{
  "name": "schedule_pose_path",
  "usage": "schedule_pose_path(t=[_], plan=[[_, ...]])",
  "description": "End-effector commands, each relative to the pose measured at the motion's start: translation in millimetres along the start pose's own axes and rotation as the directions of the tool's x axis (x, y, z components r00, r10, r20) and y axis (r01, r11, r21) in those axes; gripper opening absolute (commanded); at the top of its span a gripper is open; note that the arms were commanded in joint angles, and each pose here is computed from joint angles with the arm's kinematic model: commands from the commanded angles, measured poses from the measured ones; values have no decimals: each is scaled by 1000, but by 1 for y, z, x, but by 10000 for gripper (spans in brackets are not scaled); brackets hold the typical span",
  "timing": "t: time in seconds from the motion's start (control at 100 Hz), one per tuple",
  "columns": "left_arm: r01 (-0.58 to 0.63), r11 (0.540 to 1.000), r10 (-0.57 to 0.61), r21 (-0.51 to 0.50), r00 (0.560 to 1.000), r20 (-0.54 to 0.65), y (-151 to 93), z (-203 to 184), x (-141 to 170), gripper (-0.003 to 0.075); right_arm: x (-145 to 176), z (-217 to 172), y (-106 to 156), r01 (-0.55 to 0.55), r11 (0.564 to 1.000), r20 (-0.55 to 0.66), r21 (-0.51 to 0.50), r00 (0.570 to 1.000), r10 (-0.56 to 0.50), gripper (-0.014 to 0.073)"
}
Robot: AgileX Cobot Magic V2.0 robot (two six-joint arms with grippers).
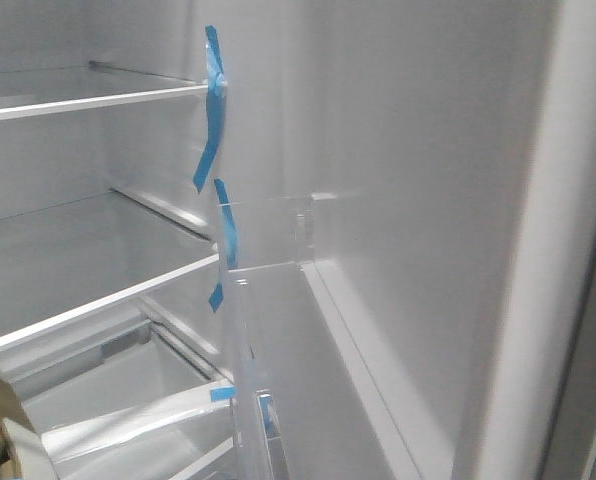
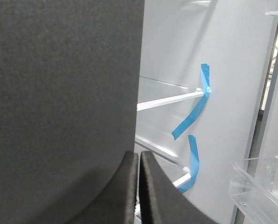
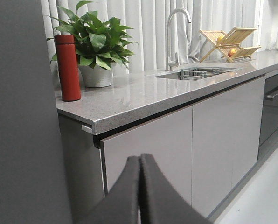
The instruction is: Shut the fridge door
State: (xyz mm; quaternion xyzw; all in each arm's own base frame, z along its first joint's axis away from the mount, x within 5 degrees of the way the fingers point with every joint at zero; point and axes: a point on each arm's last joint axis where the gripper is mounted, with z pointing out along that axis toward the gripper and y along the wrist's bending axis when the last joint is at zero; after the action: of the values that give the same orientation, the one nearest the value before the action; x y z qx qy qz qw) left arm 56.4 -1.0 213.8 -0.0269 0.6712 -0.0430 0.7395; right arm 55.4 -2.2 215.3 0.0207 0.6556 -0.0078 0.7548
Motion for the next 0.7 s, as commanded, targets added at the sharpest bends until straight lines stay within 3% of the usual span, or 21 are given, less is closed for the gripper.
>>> schedule_pose_path(t=[0.0,0.43,0.69], plan=[[6,1000,-6,7,1000,29,0,2,4,-21,-21,3,0,10,1000,79,2,997,-10,-76],[6,1000,-6,7,1000,29,0,2,4,-21,-119,26,2,-22,1000,185,-1,983,22,-76],[6,1000,-6,7,1000,29,0,2,4,-21,-171,46,3,-23,1000,111,6,994,22,-76]])
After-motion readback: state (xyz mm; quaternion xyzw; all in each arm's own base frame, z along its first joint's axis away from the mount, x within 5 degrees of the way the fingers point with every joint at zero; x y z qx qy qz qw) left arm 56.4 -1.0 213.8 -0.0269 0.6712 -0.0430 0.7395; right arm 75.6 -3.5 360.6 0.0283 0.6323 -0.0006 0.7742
